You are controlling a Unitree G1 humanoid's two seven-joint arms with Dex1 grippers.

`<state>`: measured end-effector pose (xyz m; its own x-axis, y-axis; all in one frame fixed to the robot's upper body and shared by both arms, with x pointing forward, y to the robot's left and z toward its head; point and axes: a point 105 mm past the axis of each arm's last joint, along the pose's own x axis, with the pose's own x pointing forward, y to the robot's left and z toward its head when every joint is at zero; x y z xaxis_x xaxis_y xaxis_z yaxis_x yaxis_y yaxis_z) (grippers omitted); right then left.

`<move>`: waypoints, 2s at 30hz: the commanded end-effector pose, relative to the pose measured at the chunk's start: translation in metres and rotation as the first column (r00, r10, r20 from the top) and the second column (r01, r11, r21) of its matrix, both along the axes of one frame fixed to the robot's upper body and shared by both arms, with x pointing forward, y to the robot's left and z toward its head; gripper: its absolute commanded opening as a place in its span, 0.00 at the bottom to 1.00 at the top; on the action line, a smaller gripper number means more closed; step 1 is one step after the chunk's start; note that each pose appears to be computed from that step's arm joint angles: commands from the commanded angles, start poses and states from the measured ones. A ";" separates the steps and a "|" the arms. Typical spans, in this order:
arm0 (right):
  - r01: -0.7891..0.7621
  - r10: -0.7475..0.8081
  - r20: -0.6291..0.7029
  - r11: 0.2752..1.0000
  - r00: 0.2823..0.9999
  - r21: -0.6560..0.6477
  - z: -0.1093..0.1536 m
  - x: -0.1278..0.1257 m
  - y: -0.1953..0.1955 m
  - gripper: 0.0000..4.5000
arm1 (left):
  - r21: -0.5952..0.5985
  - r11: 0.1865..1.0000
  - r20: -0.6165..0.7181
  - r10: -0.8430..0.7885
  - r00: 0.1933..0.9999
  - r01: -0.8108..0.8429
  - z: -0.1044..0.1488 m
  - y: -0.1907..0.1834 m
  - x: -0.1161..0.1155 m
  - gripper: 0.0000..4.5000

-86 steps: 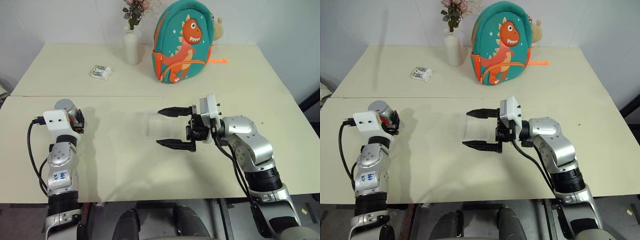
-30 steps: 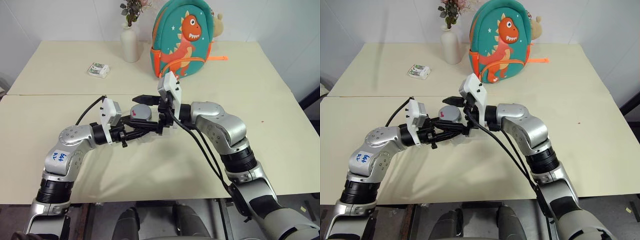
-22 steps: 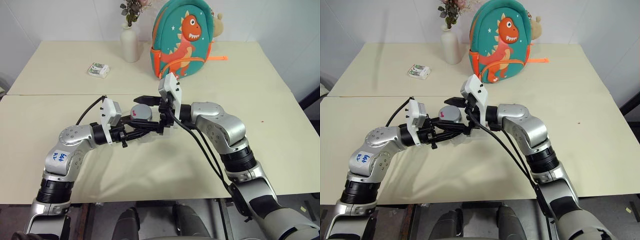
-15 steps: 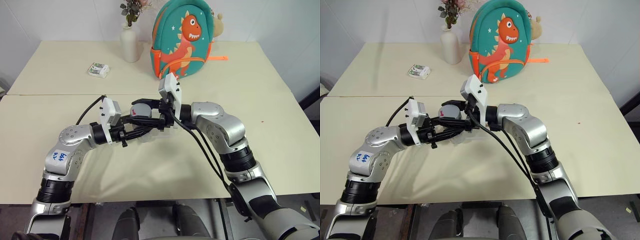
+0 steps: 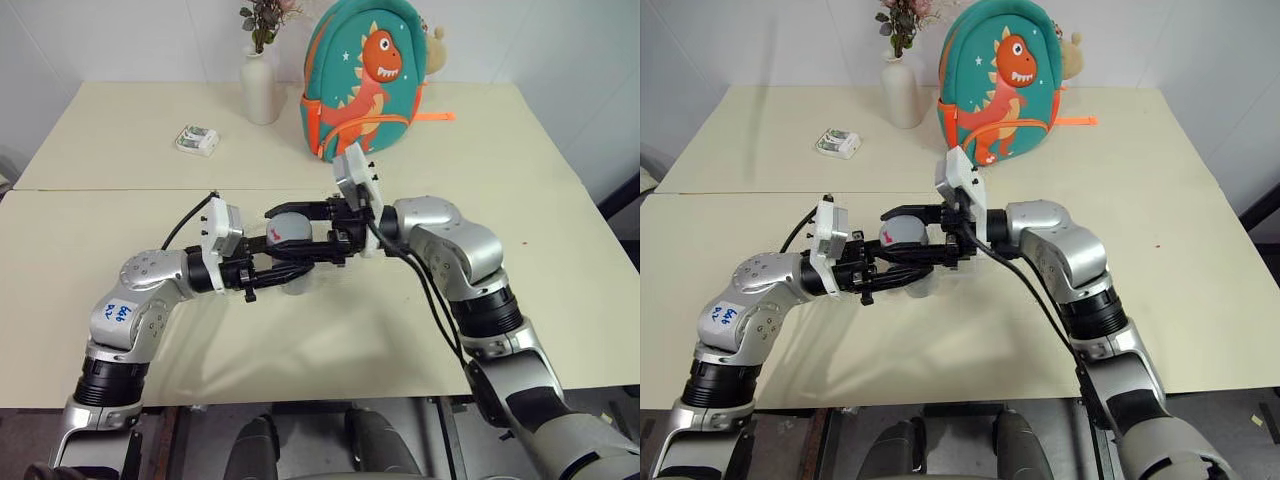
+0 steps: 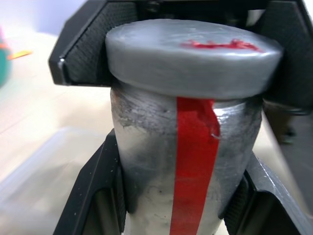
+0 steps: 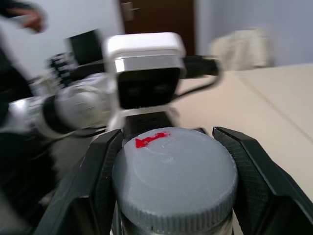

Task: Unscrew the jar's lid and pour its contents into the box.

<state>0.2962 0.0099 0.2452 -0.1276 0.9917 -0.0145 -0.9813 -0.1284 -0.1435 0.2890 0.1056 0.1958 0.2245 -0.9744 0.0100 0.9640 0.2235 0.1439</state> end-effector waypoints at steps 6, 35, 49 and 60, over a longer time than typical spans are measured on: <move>-0.202 0.205 0.076 0.978 0.976 -0.045 0.023 -0.005 -0.007 0.59 | 0.028 0.985 0.025 -0.174 0.984 0.173 0.007 -0.008 -0.016 0.44; -0.041 0.037 0.118 0.999 0.992 0.029 0.024 -0.001 0.002 1.00 | 0.011 0.999 0.046 0.034 0.998 -0.035 0.017 0.012 -0.001 0.44; 0.104 -0.109 0.101 0.993 0.989 0.059 0.031 0.024 0.011 1.00 | 0.002 1.000 0.029 0.028 0.999 -0.028 0.011 0.007 -0.006 0.44; 0.229 -0.232 0.075 0.972 0.970 0.049 0.028 0.055 -0.026 1.00 | -0.001 0.999 0.031 0.036 0.999 -0.036 0.011 0.012 -0.008 0.44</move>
